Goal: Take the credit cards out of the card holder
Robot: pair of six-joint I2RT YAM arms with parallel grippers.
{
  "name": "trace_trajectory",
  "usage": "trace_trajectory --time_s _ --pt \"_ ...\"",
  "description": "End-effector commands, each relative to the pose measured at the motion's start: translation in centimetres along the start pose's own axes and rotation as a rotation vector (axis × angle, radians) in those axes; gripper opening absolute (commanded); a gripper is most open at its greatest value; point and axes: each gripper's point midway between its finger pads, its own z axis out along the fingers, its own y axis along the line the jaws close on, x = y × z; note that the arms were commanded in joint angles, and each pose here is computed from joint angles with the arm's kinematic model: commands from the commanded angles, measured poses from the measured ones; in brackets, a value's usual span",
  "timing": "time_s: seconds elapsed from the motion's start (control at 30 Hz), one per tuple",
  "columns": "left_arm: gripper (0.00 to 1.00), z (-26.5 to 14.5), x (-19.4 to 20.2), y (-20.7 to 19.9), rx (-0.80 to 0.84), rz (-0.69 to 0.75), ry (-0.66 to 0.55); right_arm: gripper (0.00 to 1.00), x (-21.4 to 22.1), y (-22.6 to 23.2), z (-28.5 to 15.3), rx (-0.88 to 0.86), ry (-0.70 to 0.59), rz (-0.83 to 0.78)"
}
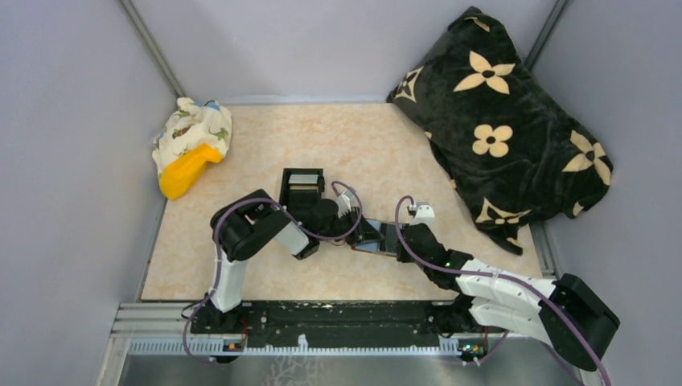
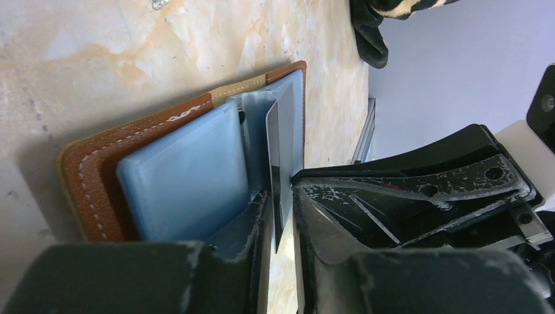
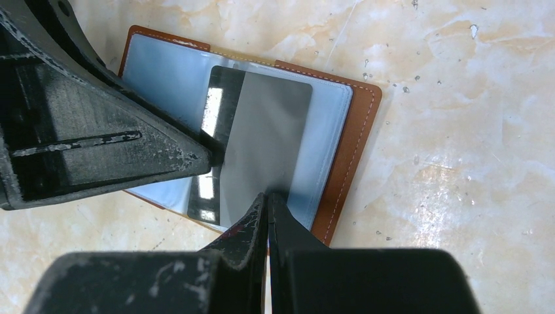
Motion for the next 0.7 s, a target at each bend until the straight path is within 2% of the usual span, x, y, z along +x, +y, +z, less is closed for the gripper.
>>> trace_trajectory --time_s 0.0,0.07,0.17,0.33,0.67 --pt "0.19 0.2 0.9 0.3 0.007 -0.006 0.024 0.00 0.0 0.1 0.1 -0.009 0.008 -0.001" --pt "0.15 0.3 1.0 0.3 0.008 -0.006 0.027 0.00 0.0 0.1 0.0 -0.009 0.007 0.000" --pt "0.00 0.4 1.1 0.5 0.004 -0.008 0.030 0.00 0.0 0.1 0.0 -0.008 0.007 0.000" --pt "0.00 -0.1 1.0 0.7 -0.014 0.001 0.024 0.00 0.0 0.0 0.0 -0.002 0.006 0.003" --pt "0.00 -3.6 -1.3 1.1 -0.039 0.016 -0.034 0.00 0.0 0.0 0.0 0.000 0.003 0.007"
